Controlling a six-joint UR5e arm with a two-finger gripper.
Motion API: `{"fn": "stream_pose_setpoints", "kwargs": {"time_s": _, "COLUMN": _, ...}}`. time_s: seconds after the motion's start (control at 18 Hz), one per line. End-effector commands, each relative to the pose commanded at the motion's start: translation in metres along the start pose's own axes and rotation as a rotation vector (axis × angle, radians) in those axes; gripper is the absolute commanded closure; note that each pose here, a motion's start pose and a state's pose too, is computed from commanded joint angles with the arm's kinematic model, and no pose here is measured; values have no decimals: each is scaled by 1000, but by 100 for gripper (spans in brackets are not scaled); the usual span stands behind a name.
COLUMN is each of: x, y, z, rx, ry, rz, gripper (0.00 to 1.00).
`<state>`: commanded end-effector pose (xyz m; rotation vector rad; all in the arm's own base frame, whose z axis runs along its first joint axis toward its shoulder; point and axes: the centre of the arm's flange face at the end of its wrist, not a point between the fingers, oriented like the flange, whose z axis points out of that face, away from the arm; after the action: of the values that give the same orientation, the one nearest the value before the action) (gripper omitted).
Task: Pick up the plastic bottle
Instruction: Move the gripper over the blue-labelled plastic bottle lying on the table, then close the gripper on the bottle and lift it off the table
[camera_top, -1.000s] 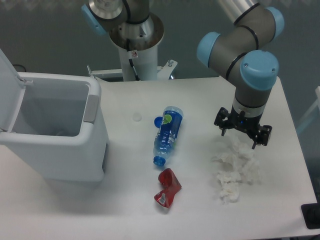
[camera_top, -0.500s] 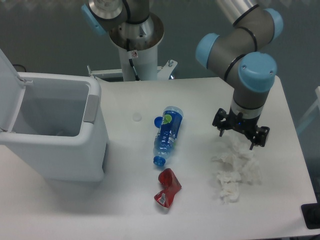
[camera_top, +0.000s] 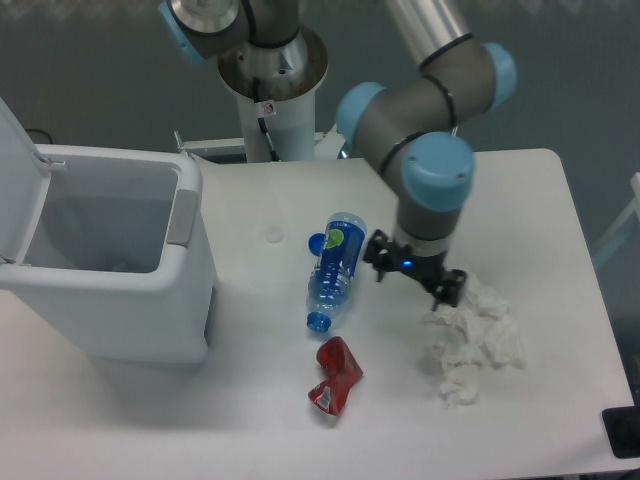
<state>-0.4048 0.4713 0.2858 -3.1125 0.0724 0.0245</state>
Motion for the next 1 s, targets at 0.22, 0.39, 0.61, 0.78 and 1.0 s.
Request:
{"fn": "stream_pose_setpoints", "kwargs": {"time_s": 0.22, "x": 26, "y": -12, "z": 19, "rx": -25, "ry": 34, "rz": -45, "gripper": 0}}
{"fn": "stream_pose_setpoints", "kwargs": {"time_s": 0.39, "x": 28, "y": -26, "z": 40, "rx": -44, "ry": 46, "rz": -128, "gripper": 0}}
{"fn": "stream_pose_setpoints", "kwargs": {"time_s": 0.61, "x": 45, "y": -37, "z": 46, "rx": -53, "ry": 57, "rz": -115, "gripper": 0}}
{"fn": "stream_pose_setpoints", "kwargs": {"time_s": 0.78, "x": 51, "y": -43, "z": 55, "rx": -63, "ry": 65, "rz": -133, "gripper": 0}}
{"fn": "stream_pose_setpoints", "kwargs": {"time_s": 1.0, "x": 51, "y": -49, "z": 65, "rx": -74, "ry": 72, "rz": -156, "gripper": 0}}
